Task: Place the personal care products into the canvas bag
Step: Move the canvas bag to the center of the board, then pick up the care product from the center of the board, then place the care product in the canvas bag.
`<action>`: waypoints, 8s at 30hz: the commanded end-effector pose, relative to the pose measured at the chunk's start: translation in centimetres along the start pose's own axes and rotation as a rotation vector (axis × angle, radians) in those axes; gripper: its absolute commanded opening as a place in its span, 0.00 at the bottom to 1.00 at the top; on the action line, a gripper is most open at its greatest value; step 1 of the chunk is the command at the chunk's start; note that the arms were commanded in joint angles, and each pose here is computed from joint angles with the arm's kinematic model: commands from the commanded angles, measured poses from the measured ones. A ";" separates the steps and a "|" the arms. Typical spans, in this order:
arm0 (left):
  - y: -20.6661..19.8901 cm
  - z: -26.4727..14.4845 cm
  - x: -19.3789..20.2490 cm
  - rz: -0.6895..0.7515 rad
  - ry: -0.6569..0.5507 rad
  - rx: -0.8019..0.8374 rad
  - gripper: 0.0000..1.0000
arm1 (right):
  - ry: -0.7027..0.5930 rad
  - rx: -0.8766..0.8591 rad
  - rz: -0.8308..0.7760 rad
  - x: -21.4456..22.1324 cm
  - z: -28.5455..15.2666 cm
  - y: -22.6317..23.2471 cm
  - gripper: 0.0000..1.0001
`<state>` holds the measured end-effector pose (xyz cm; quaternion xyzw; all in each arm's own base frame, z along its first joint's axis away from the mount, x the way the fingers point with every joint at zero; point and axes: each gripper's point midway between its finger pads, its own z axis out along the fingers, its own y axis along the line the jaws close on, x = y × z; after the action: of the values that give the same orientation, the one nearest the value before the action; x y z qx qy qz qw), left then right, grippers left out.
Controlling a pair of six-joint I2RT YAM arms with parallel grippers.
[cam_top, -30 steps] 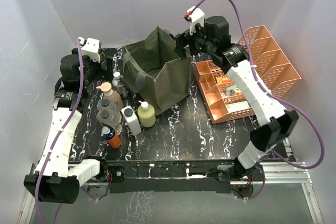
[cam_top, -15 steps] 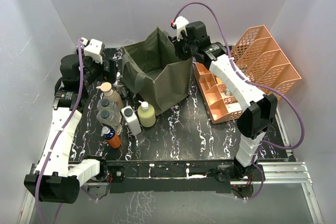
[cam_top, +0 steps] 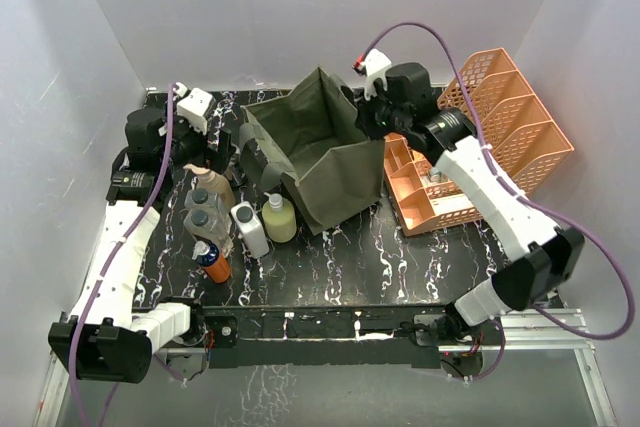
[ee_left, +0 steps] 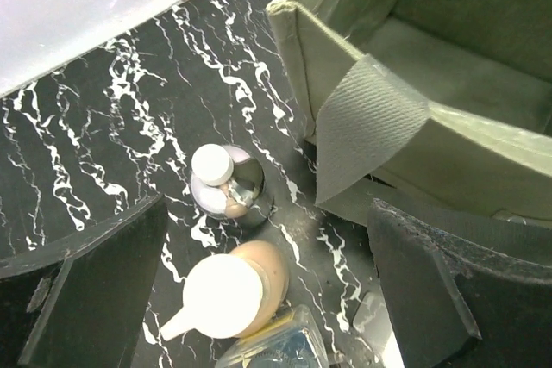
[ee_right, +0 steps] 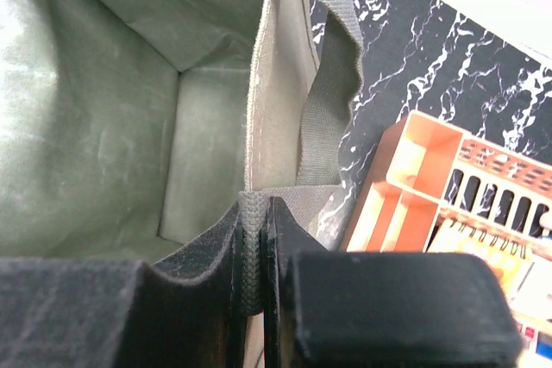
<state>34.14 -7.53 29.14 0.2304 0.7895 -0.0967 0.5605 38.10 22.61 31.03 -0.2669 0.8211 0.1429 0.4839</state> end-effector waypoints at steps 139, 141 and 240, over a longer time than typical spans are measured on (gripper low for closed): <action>-15.9 3.9 -22.7 0.063 -0.223 0.414 0.00 | -0.188 -0.135 -0.087 0.1 -11.1 -3.8 0.97; -16.4 5.0 -21.0 0.114 -0.183 0.395 0.00 | -0.192 -0.126 -0.080 0.3 -11.3 -3.9 0.97; -19.8 9.8 -9.4 0.332 -0.039 0.539 0.93 | -0.154 -0.221 -0.047 0.9 -8.3 -0.9 0.85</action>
<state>37.08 -30.87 25.72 0.4916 0.7228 -0.1824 0.4502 32.88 17.50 30.71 -0.3083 0.7881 0.2452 0.4730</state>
